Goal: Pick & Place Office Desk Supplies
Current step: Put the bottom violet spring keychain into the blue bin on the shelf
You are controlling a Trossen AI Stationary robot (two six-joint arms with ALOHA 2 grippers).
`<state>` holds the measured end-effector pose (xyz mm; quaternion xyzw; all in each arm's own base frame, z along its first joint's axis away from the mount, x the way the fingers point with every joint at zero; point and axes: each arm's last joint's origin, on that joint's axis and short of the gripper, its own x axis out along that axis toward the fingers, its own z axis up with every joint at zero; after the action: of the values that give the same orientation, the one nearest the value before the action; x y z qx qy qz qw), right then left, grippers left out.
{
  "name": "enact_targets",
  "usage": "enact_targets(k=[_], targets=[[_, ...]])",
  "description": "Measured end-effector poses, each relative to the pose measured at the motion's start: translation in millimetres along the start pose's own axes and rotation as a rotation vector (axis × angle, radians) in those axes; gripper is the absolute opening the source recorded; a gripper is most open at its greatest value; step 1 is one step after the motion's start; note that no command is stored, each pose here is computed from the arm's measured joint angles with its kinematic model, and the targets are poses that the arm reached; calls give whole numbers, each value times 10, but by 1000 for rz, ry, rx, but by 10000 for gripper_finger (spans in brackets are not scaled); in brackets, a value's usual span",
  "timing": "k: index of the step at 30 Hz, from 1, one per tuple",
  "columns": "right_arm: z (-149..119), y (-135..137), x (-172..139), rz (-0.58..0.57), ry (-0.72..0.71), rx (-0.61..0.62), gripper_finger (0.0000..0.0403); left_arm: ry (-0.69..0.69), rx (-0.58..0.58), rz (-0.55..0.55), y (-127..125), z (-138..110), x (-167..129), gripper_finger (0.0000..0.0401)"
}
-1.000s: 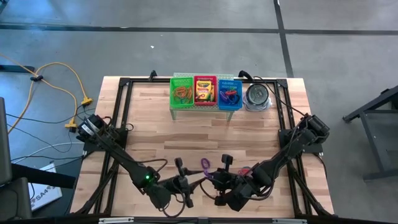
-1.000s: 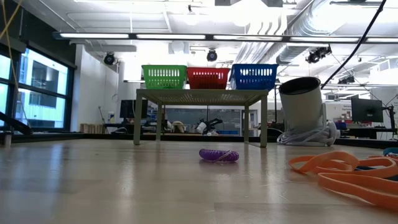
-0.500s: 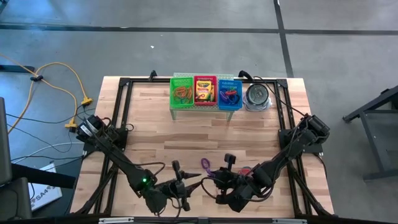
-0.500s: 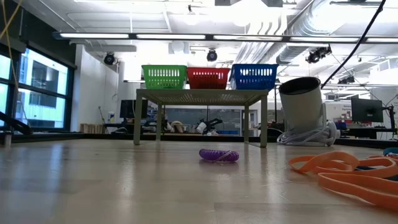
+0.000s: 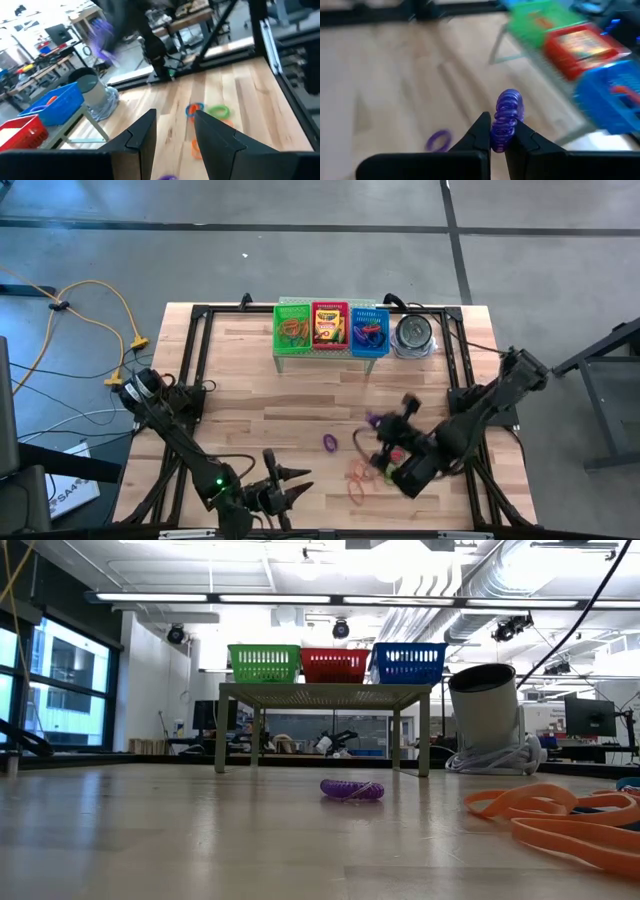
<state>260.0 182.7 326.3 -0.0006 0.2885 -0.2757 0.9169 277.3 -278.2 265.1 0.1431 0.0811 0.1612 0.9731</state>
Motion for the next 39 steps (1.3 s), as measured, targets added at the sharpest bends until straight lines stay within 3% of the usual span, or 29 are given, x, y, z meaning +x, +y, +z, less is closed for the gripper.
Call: enact_targets(k=[5, 11, 17, 26, 32, 39], targets=[[252, -447, -12, -78, -32, 104, 17, 95, 80, -141, 27, -150, 132, 127], [490, -844, 373, -166, 71, 130, 17, 286, 150, -370, 165, -353, 420, 127], [647, -1263, 773, -242, 178, 159, 17, 346, 56, -376, 278, -391, 599, 127], [762, -1971, 1341, -353, 291, 320, 18, 361, 69, -388, 268, -407, 575, 127], [764, -2110, 1532, -328, 324, 405, 30, 397, 82, -386, 257, -445, 523, 127], [736, -2182, 1623, -335, 358, 437, 79, 412, 80, -380, 264, -460, 521, 127]])
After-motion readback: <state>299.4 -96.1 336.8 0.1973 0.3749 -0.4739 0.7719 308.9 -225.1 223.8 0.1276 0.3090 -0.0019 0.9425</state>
